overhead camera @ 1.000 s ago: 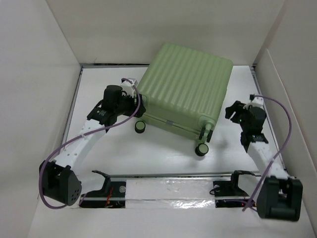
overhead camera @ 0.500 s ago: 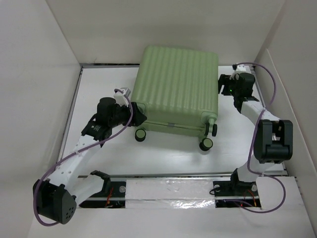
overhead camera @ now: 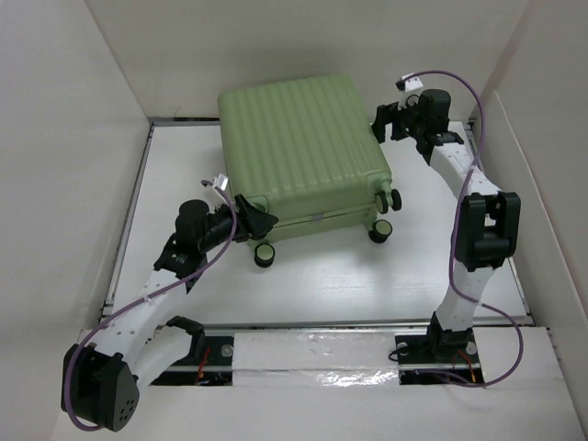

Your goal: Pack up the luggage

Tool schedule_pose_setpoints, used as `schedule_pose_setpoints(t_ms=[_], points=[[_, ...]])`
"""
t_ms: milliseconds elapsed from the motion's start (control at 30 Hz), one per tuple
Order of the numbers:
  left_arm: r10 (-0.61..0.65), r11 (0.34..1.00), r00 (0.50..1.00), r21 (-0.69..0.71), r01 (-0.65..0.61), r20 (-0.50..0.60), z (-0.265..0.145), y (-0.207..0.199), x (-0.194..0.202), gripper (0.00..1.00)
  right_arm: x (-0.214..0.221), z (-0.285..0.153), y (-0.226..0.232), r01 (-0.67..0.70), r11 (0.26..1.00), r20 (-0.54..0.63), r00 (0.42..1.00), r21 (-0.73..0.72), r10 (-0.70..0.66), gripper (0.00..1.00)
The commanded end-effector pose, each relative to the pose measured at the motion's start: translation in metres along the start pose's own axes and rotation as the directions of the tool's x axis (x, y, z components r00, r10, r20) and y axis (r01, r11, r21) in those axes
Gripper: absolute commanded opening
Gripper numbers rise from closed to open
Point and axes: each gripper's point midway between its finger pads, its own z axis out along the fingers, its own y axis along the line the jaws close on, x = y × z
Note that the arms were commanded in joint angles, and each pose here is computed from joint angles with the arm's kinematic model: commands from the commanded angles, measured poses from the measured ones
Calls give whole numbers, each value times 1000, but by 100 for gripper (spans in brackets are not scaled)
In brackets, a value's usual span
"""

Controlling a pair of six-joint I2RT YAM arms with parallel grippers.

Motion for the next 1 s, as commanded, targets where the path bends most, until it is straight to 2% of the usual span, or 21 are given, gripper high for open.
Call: schedule_pose_setpoints(t_ms=[0, 33, 67, 133, 167, 200, 267, 300, 367, 400, 433, 467, 533, 567, 633, 667, 700, 767, 833, 933, 967], points=[[180, 905, 970, 358, -229, 164, -15, -86, -29, 0, -49, -15, 140, 42, 938, 39, 999, -345, -30, 96], [177, 904, 966, 359, -235, 186, -18, -90, -33, 0, -55, -20, 133, 41, 947, 57, 998, -318, -24, 98], [178, 900, 963, 361, -244, 204, -20, -93, -37, 0, -93, -42, 130, 92, 956, 178, 983, -279, -43, 100], [167, 896, 957, 367, -248, 238, -26, -99, -43, 0, -103, -65, 111, 53, 973, 250, 968, -225, 5, 100], [164, 891, 953, 377, -254, 254, -29, -103, -45, 0, -139, -97, 110, 96, 976, 365, 931, -194, -19, 100], [157, 888, 952, 384, -252, 264, -30, -106, -47, 0, -148, -113, 108, 98, 979, 401, 916, -181, -17, 100], [138, 876, 951, 413, -248, 278, -33, -111, -49, 0, -152, -138, 100, 105, 987, 455, 890, -120, -39, 100], [131, 873, 951, 421, -244, 280, -33, -113, -49, 0, -168, -172, 107, 139, 987, 519, 851, -82, -76, 100], [110, 863, 952, 448, -233, 284, -33, -116, -50, 0, -144, -185, 112, 135, 989, 519, 850, -51, -90, 100], [103, 859, 953, 458, -229, 283, -33, -116, -50, 0, -151, -222, 128, 176, 984, 578, 807, -38, -122, 100], [92, 860, 958, 463, -215, 272, -30, -113, -47, 0, -139, -232, 140, 189, 981, 591, 797, -52, -122, 92], [75, 846, 956, 490, -212, 285, -32, -119, -50, 0, -92, -223, 160, 191, 975, 560, 823, -115, -95, 54], [58, 839, 960, 509, -195, 272, -30, -118, -48, 0, -65, -254, 194, 210, 961, 612, 789, -179, -59, 5], [49, 836, 961, 515, -189, 273, -30, -119, -48, 0, -50, -255, 199, 179, 967, 623, 782, -181, -28, 0], [32, 824, 957, 535, -189, 288, -32, -123, -52, 0, 30, -237, 226, 123, 954, 529, 848, -275, 43, 0], [27, 822, 956, 538, -186, 291, -32, -124, -53, 0, 45, -230, 221, 74, 970, 525, 849, -233, 61, 0], [24, 816, 953, 545, -193, 301, -34, -126, -55, 0, 89, -219, 226, 49, 970, 455, 888, -238, 67, 0], [15, 811, 947, 551, -199, 320, -39, -131, -59, 0, 111, -207, 214, -29, 982, 441, 891, -188, 111, 0], [12, 805, 939, 554, -213, 343, -44, -136, -63, 0, 131, -198, 193, -92, 988, 427, 894, -122, 136, 11], [12, 800, 939, 560, -216, 344, -48, -138, -63, 0, 138, -177, 161, -139, 990, 405, 903, -37, 142, 39], [14, 800, 939, 560, -216, 342, -48, -138, -62, 0, 126, -178, 156, -143, 989, 453, 880, -33, 143, 50]])
